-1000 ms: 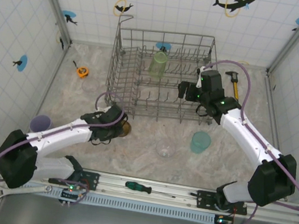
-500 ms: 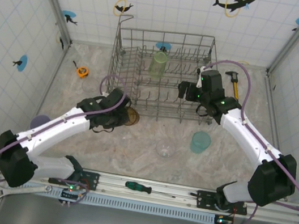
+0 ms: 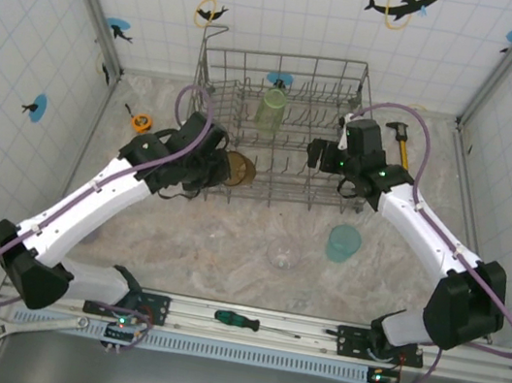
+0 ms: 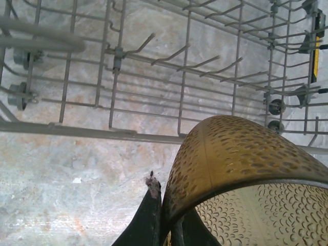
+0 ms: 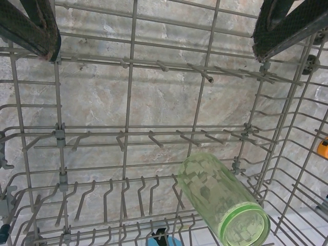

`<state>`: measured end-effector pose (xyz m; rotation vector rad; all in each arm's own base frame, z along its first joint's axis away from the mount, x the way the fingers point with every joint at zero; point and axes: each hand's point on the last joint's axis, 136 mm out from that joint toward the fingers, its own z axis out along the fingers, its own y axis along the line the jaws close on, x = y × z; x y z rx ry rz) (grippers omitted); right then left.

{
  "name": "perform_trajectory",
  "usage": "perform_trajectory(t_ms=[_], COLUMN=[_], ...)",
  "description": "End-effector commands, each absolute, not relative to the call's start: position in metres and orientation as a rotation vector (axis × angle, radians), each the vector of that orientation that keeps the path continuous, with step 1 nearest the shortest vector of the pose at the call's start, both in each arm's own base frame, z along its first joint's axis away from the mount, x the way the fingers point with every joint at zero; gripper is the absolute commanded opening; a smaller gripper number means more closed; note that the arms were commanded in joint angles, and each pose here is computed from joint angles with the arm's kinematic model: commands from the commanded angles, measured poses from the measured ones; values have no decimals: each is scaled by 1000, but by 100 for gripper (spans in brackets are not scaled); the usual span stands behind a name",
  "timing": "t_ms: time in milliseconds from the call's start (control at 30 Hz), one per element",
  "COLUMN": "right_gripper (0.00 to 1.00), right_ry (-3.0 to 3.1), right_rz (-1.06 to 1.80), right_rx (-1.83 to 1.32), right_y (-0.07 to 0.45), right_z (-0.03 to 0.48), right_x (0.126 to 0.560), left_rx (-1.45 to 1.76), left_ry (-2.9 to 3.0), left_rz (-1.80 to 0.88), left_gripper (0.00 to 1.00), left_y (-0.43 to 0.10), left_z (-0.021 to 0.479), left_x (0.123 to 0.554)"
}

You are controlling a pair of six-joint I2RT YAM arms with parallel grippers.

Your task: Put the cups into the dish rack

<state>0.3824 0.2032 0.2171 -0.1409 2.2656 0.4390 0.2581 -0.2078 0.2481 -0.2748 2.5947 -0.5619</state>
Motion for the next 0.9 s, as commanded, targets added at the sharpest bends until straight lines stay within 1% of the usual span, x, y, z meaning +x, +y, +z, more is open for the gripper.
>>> perform_trajectory(t_ms=[0,167,267,400,533,667,867], right_gripper=[100,100,100,100,100,100,100], right_ry=[2244,2252,2259,2267,2245,2209,2141], right_rz=[460,473,472,467,488,599,860], right_rx=[-147,-143,-135,-130,-128,-121,-85], right_y=[209,209,209,208,207,207,209], right_z=[227,222,222,228,238,247,250], right_x=[390,391,394,403,410,417,424], left_rx=[-191,-144,-128,-123,-112,-89,-66], left_ry=[2644,2589,2539,2513,2513,2519,2517], left_rz=[-546,-555,-539,-573,-632,-707,-891], left_gripper=[0,0,0,0,0,0,0], left_y=[-213,-223,-227,-231,-236,-242,-256], left_z=[251,269,281,285,278,264,243], left_x=[255,272,292,323,354,379,412])
